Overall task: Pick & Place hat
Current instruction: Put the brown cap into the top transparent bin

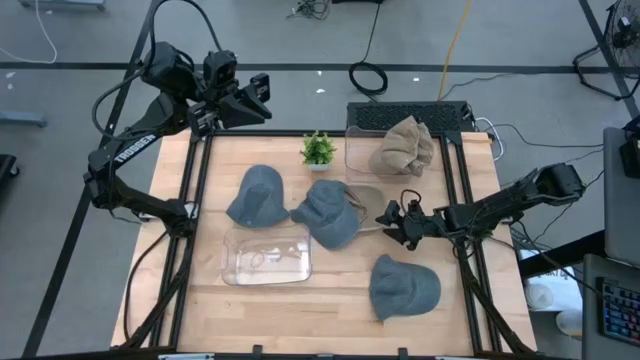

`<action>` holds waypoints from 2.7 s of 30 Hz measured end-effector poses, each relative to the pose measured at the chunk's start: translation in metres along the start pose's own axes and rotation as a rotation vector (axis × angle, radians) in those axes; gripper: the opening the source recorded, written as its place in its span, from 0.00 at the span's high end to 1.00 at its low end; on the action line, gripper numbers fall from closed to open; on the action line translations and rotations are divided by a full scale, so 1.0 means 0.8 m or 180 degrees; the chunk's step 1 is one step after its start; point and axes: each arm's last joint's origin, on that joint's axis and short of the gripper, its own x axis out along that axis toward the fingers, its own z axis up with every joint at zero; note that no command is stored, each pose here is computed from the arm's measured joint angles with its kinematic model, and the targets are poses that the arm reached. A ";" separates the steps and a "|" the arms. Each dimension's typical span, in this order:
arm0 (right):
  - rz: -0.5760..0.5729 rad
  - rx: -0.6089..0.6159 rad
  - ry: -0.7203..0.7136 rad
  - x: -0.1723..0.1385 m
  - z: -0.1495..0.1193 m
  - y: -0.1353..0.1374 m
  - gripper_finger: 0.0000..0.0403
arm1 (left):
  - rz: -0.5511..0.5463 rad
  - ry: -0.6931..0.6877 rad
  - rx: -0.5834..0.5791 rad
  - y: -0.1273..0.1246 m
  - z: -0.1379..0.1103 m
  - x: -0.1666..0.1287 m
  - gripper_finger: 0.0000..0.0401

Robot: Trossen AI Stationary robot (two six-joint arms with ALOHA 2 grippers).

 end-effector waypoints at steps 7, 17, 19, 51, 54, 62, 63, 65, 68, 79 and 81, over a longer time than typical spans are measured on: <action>-0.0079 0.0000 -0.0030 0.015 0.004 -0.003 0.39 | -0.0001 0.0001 -0.0014 0.000 0.000 0.000 0.79; -0.0037 -0.0024 0.0020 0.019 0.001 -0.003 0.80 | -0.0004 0.0003 -0.0033 0.000 0.000 0.000 0.79; -0.0019 -0.0073 0.0030 0.018 0.000 -0.003 0.91 | -0.0004 0.0003 -0.0032 0.000 0.000 0.000 0.79; 0.0383 -0.1046 -0.0339 -0.072 -0.004 0.034 1.00 | -0.0062 0.0060 -0.0071 -0.001 -0.001 0.000 0.79; 0.0254 -0.1395 -0.0329 -0.084 -0.009 0.047 1.00 | -0.0058 0.0056 -0.0070 -0.001 -0.001 0.000 0.79; -0.0076 -0.2388 -0.0698 -0.117 -0.013 0.078 1.00 | -0.0038 0.0036 -0.0072 0.000 0.000 0.000 0.79; -0.0063 -0.2501 -0.0751 -0.121 -0.014 0.082 1.00 | -0.0039 0.0036 -0.0076 0.000 0.000 0.000 0.79; 0.0029 -0.2660 -0.0837 -0.127 -0.017 0.093 1.00 | -0.0037 0.0036 -0.0103 0.000 0.000 0.000 0.79; 0.0170 -0.2904 -0.0931 -0.138 -0.023 0.109 1.00 | -0.0036 0.0035 -0.0172 0.000 0.000 0.000 0.79; 0.0733 -0.3987 -0.1627 -0.206 -0.043 0.191 1.00 | -0.0031 0.0039 -0.0893 0.000 0.000 0.000 0.79; 0.0839 -0.4103 -0.1735 -0.219 -0.046 0.206 1.00 | -0.0030 0.0039 -0.0957 0.000 0.000 0.000 0.79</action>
